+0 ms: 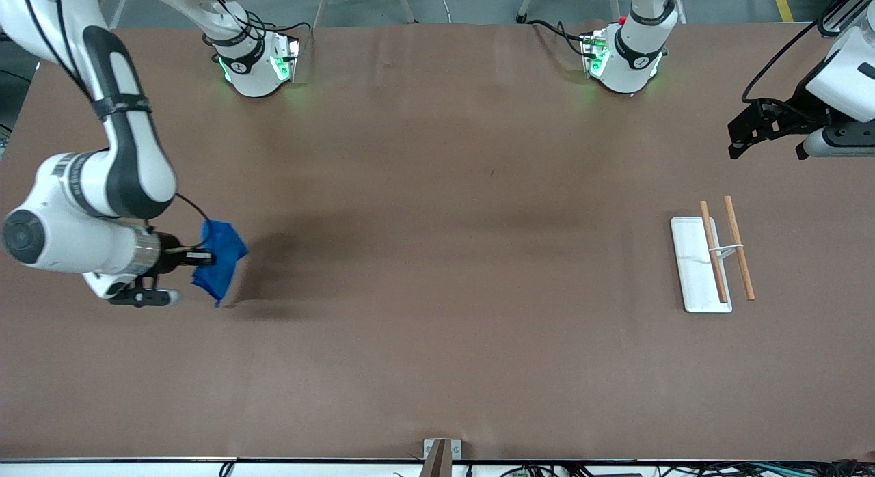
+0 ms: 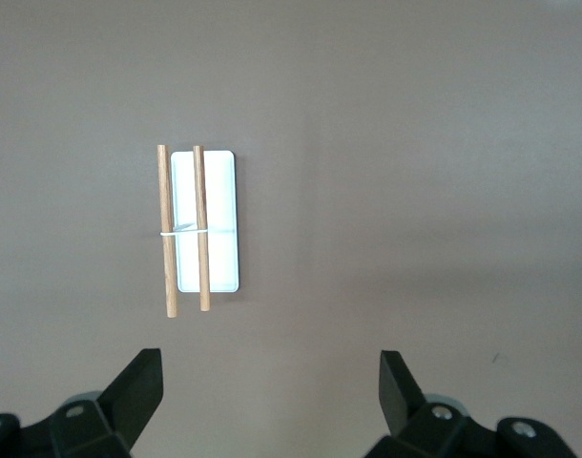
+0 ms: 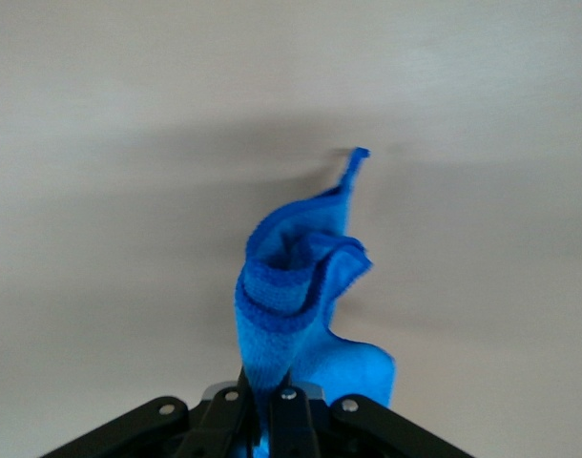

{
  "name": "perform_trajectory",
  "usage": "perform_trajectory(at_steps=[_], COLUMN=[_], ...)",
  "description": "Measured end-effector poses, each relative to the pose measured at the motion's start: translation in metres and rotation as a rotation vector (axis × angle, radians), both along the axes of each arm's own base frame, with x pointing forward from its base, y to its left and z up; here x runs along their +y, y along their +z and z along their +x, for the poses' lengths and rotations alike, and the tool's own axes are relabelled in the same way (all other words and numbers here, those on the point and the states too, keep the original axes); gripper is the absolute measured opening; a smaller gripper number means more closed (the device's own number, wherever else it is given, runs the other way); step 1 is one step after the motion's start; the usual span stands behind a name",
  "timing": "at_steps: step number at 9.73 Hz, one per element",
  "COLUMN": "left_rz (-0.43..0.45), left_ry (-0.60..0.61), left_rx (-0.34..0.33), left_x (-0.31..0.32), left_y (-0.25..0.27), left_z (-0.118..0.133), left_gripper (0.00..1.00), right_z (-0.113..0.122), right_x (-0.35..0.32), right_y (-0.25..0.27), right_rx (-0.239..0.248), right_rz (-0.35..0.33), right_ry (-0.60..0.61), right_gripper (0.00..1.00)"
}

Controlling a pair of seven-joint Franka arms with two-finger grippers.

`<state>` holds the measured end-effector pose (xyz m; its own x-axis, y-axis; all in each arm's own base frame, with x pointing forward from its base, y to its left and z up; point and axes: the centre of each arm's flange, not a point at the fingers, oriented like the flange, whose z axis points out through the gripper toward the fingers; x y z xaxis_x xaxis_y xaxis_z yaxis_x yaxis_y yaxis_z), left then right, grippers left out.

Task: Right arm passes towel to left arm to hang
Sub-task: 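Carry the towel to mid-table with the right gripper while the left gripper approaches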

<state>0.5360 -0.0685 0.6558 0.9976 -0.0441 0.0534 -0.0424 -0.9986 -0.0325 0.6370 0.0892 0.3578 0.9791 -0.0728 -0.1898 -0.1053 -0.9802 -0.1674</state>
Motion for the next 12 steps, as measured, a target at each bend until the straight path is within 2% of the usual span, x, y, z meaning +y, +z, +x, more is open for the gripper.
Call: perform_trajectory(at_steps=[1, 2, 4, 6, 8, 10, 12], left_rz=[0.0, 0.0, 0.0, -0.001, -0.085, -0.158, -0.215], left_ry=[0.0, 0.0, -0.001, -0.008, -0.024, -0.079, -0.13], left_rx=[0.001, 0.001, 0.002, 0.005, 0.027, 0.045, 0.062], left_x=[0.0, 0.0, 0.001, -0.002, -0.011, -0.014, -0.013], left_y=[0.0, 0.0, -0.001, -0.002, -0.007, -0.012, -0.02], left_z=[0.0, 0.0, 0.001, 0.001, 0.0, 0.002, 0.003], left_gripper=[1.0, 1.0, 1.0, 1.0, 1.0, 1.0, 1.0], right_z=[-0.004, -0.01, -0.023, -0.034, -0.056, -0.085, -0.104], right_x=[0.056, 0.104, 0.175, 0.221, 0.287, 0.343, 0.369], right_y=[0.016, 0.033, 0.061, 0.081, 0.097, 0.099, 0.105], right_rx=[-0.002, 0.0, 0.021, 0.033, 0.025, 0.051, 0.122], right_rz=[0.037, 0.113, 0.348, 0.547, 0.74, 0.88, 0.965], right_ry=[-0.036, -0.072, -0.138, -0.207, -0.297, -0.409, -0.49], right_gripper=[0.05, 0.05, 0.05, 0.05, 0.05, 0.05, 0.05])
